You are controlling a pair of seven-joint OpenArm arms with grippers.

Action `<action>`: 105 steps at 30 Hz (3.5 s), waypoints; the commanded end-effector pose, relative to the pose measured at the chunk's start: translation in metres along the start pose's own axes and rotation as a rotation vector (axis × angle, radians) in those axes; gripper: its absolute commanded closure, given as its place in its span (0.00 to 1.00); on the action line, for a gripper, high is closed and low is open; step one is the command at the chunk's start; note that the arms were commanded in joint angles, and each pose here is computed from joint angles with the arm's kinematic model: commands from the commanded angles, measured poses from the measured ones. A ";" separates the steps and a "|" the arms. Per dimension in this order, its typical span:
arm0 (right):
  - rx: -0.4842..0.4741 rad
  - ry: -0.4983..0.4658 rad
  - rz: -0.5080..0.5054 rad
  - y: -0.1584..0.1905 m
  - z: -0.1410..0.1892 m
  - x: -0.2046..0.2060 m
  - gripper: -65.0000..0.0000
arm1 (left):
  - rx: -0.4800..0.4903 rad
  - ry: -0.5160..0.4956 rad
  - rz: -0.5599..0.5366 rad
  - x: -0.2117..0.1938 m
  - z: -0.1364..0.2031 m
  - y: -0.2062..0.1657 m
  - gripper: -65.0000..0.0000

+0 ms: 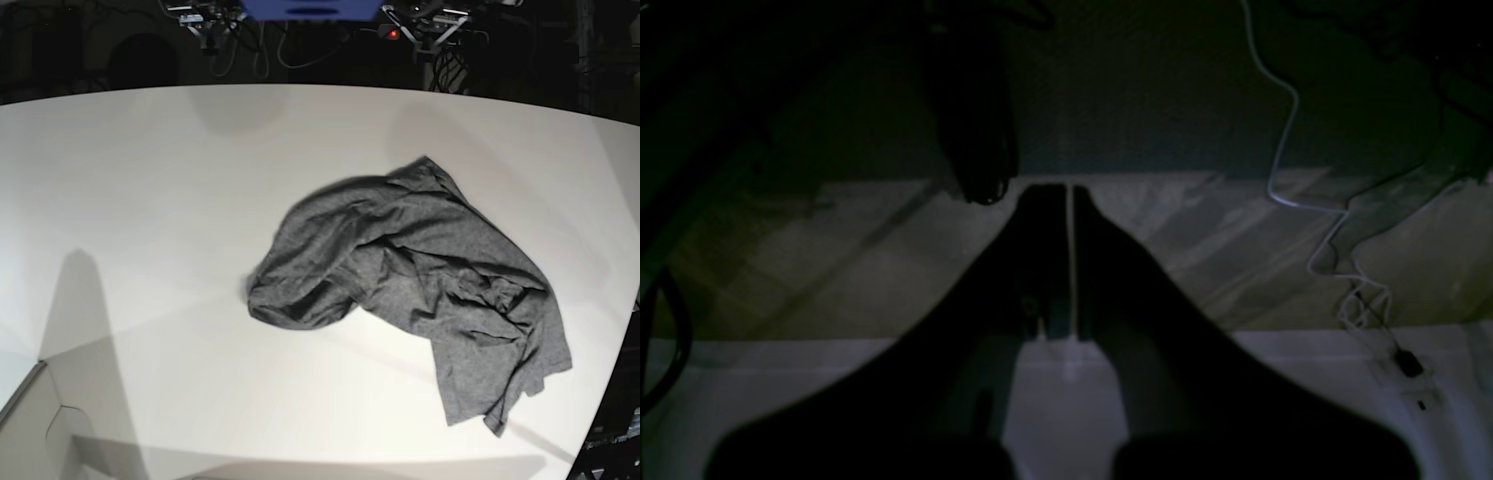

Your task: Layout the t-shirt on the table in an organized manner, then fold the t-shirt properly

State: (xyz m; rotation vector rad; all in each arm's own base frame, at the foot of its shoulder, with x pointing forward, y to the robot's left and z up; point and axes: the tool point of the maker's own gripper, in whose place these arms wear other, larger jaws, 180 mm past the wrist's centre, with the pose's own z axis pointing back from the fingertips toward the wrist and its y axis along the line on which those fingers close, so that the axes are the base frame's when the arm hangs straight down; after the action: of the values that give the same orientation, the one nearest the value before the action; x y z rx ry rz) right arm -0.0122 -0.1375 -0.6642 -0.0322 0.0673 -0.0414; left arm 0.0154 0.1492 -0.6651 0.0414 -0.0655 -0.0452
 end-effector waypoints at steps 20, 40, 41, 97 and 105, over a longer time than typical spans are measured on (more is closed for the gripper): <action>0.011 0.000 0.002 -0.001 0.000 0.000 1.00 | -0.013 0.041 -0.002 -0.005 0.000 -0.012 1.00; -0.002 -0.005 0.002 -0.009 0.000 0.001 1.00 | -0.014 0.041 0.007 -0.006 0.000 -0.013 1.00; -0.005 -0.017 0.002 -0.011 0.001 0.005 1.00 | -0.013 0.044 0.009 -0.008 0.000 -0.012 1.00; 0.092 -1.098 0.118 -0.014 0.335 0.183 1.00 | -0.217 -0.987 0.150 0.149 0.302 0.009 1.00; 0.151 -1.117 0.160 0.019 0.360 0.244 0.67 | -0.173 -1.111 0.160 0.183 0.327 0.028 0.78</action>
State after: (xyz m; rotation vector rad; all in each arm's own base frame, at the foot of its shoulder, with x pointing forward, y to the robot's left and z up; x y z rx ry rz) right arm 0.2525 -0.1184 -0.3330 0.1027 -1.0084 0.1307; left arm 0.1785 0.1554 -0.3319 -0.1674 -1.1557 0.0952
